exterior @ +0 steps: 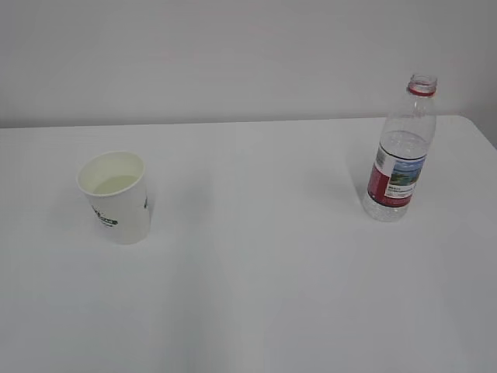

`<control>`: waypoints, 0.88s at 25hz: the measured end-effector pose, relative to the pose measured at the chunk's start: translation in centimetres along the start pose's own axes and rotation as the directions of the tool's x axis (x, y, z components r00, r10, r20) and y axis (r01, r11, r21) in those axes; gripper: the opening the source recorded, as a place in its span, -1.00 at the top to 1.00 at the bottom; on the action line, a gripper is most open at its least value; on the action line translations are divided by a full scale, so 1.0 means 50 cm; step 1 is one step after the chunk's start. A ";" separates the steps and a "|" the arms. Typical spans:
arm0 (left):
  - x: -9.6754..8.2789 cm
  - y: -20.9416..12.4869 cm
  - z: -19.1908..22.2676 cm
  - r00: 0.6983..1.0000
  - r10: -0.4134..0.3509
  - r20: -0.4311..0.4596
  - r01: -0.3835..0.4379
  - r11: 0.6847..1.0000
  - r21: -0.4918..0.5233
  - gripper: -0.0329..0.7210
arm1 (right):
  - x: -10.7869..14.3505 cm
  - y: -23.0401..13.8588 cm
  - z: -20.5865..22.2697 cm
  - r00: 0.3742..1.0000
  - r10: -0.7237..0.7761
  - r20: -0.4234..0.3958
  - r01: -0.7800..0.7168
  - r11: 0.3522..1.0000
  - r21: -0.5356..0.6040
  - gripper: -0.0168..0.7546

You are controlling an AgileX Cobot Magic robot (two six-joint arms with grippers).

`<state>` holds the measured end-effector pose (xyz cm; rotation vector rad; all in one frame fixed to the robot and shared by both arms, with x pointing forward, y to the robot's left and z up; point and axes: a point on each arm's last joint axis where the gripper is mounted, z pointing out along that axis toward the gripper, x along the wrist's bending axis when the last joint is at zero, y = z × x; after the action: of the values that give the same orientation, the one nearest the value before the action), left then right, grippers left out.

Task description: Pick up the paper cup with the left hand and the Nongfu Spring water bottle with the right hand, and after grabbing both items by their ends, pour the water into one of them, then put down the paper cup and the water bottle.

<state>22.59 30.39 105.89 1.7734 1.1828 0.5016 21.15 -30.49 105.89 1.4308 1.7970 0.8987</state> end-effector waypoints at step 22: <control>0.023 0.005 -0.001 0.992 -0.023 -0.125 0.019 0.999 -0.029 -0.31 | -0.006 -0.007 0.040 0.999 -0.018 0.041 0.019 1.000 -0.017 -0.34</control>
<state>23.20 31.39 105.95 1.7243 1.2740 0.6223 22.67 -30.61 104.53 1.4096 1.7655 0.8680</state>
